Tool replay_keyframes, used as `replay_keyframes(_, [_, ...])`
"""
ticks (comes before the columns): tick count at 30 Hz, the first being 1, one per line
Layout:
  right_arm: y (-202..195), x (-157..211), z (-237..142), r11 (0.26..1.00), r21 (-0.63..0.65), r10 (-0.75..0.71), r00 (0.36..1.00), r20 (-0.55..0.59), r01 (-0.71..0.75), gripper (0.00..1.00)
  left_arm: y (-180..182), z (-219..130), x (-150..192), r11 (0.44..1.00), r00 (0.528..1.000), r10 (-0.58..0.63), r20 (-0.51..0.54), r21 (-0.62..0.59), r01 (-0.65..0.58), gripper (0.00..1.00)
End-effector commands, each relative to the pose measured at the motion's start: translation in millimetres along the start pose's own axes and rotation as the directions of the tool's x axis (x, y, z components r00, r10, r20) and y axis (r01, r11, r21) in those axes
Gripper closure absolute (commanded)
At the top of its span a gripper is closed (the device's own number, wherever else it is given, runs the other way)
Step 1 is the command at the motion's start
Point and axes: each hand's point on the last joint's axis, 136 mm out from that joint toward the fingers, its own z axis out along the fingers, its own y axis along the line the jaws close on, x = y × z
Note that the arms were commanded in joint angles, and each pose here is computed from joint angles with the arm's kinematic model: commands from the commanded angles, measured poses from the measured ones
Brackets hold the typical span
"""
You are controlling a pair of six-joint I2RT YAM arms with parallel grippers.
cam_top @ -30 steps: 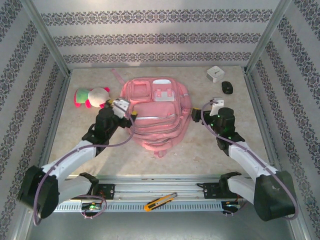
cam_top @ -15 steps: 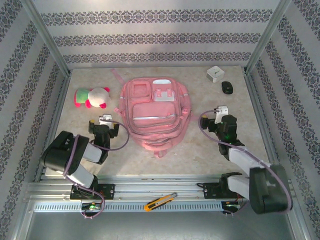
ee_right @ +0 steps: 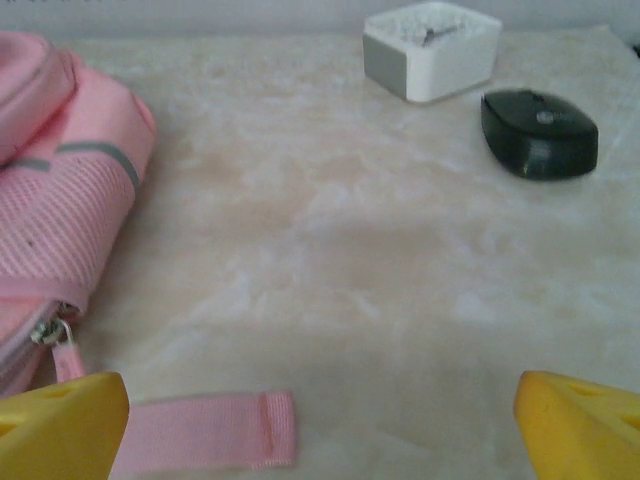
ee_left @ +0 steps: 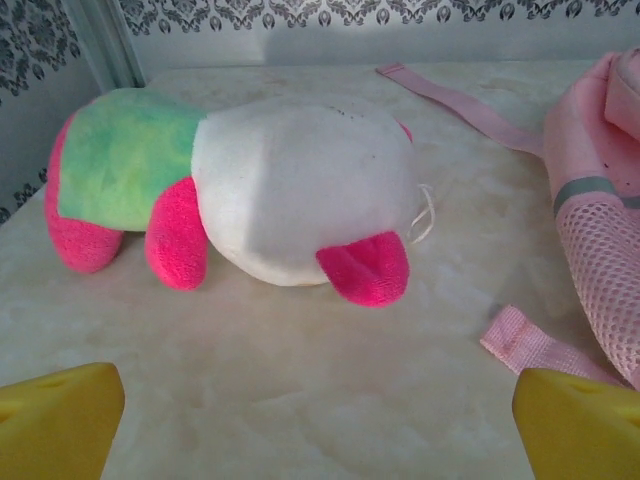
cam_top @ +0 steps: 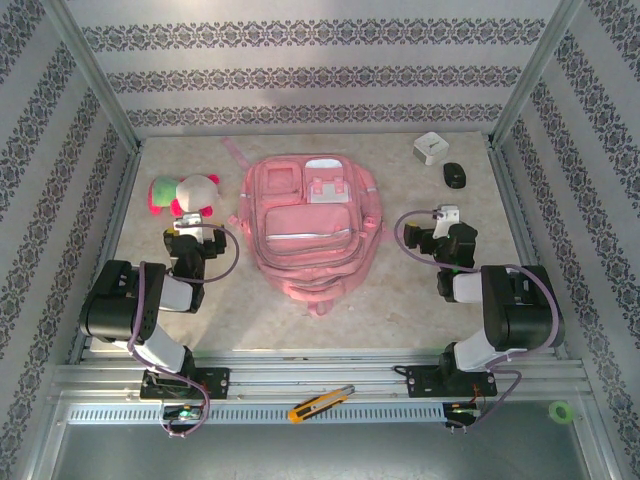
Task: Pack the student bag
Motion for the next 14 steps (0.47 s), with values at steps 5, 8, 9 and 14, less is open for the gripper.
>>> replay_keyframes(5, [6, -23, 1, 1.0, -0.031, 0.003, 0.997, 0.077, 0.0, 0.02, -31, 8, -8, 0.985, 0.999, 0.031, -0.019, 0.171, -0.028, 0.01])
replay_keyframes(8, [6, -23, 1, 1.0, -0.031, 0.003, 0.997, 0.077, -0.001, 0.02, -34, 9, -8, 0.981, 0.999, 0.04, -0.022, 0.189, -0.035, 0.01])
replay_keyframes(9, [7, -23, 1, 0.999, -0.032, 0.002, 0.997, 0.078, 0.001, 0.02, -34, 9, -8, 0.982, 0.999, 0.039, -0.023, 0.188, -0.034, 0.01])
replay_keyframes(14, [7, -23, 1, 0.999, -0.032, 0.002, 0.997, 0.077, 0.0, 0.02, -24, 11, -8, 0.992, 0.999, 0.018, -0.026, 0.127, -0.014, 0.01])
